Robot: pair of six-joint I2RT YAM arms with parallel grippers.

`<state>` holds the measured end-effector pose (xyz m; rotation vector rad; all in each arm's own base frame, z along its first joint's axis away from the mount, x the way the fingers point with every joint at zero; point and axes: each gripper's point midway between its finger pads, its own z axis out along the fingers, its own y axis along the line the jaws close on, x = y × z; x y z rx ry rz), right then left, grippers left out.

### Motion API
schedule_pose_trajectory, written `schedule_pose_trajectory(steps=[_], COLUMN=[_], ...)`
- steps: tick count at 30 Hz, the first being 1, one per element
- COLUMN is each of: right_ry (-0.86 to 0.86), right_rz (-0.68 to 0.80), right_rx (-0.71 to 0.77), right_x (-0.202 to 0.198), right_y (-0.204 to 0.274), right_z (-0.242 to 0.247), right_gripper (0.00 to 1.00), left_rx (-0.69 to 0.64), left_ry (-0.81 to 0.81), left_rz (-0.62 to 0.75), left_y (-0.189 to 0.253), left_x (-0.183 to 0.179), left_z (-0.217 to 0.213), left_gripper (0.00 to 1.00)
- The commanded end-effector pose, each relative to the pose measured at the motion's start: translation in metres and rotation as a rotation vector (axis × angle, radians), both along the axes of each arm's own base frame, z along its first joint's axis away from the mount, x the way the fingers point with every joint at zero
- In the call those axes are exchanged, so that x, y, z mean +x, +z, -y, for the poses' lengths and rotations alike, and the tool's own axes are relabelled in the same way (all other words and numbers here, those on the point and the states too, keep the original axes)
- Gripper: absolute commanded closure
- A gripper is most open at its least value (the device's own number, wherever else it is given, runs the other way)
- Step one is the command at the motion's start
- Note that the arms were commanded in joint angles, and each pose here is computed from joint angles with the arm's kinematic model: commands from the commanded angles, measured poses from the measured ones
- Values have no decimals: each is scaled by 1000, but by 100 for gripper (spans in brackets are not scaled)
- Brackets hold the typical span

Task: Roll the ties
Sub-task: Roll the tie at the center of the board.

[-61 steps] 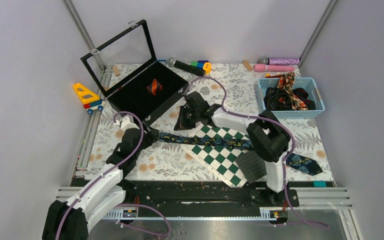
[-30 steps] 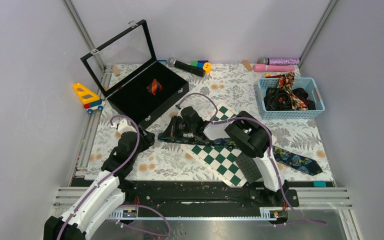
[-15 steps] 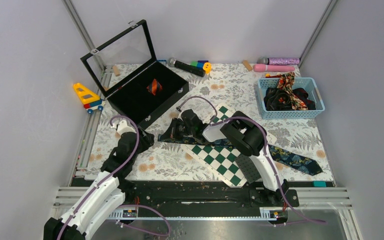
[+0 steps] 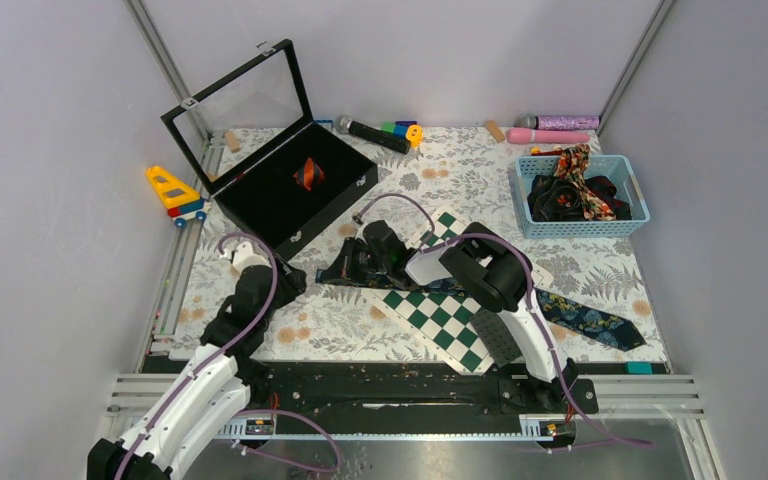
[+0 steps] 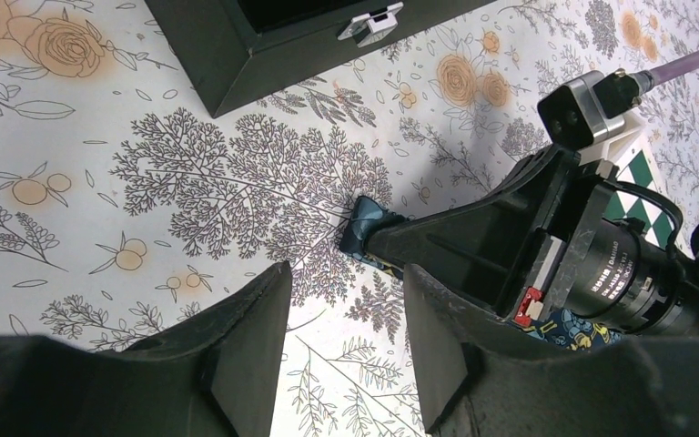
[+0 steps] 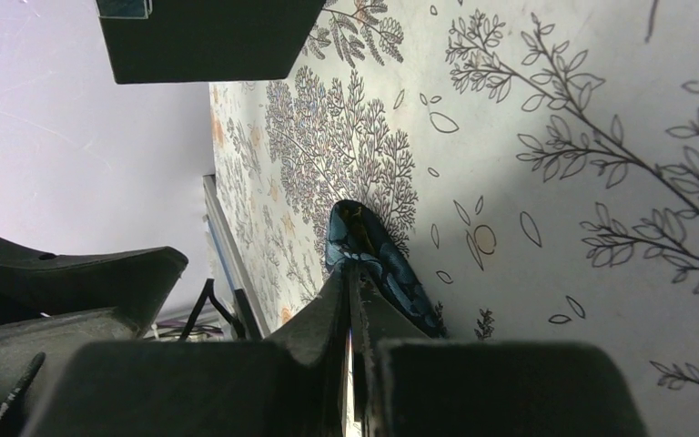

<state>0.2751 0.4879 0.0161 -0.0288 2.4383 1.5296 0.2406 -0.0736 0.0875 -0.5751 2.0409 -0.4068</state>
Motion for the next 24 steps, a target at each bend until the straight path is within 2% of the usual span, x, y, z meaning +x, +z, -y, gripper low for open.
schedule_pose_trajectory(steps=[1, 7, 11, 14, 18, 24], right_ry=[22, 48, 27, -3, -38, -41], right_rz=[93, 267, 312, 300, 264, 233], right_rx=[-29, 47, 50, -10, -185, -344], right_x=[1, 2, -6, -8, -7, -7], right_y=[16, 115, 142, 136, 98, 58], right_z=[1, 5, 22, 36, 59, 78], right_gripper=[100, 100, 100, 100, 100, 100], left_rx=[-11, -39, -57, -63, -54, -34], left_ry=[42, 63, 59, 56, 67, 67], left_rz=[72, 87, 78, 70, 47, -12], left_y=[24, 25, 22, 17, 6, -12], left_x=[10, 14, 18, 20, 23, 30], left_z=[-5, -4, 0, 2, 1, 1], left_gripper=[50, 48, 46, 46, 46, 60])
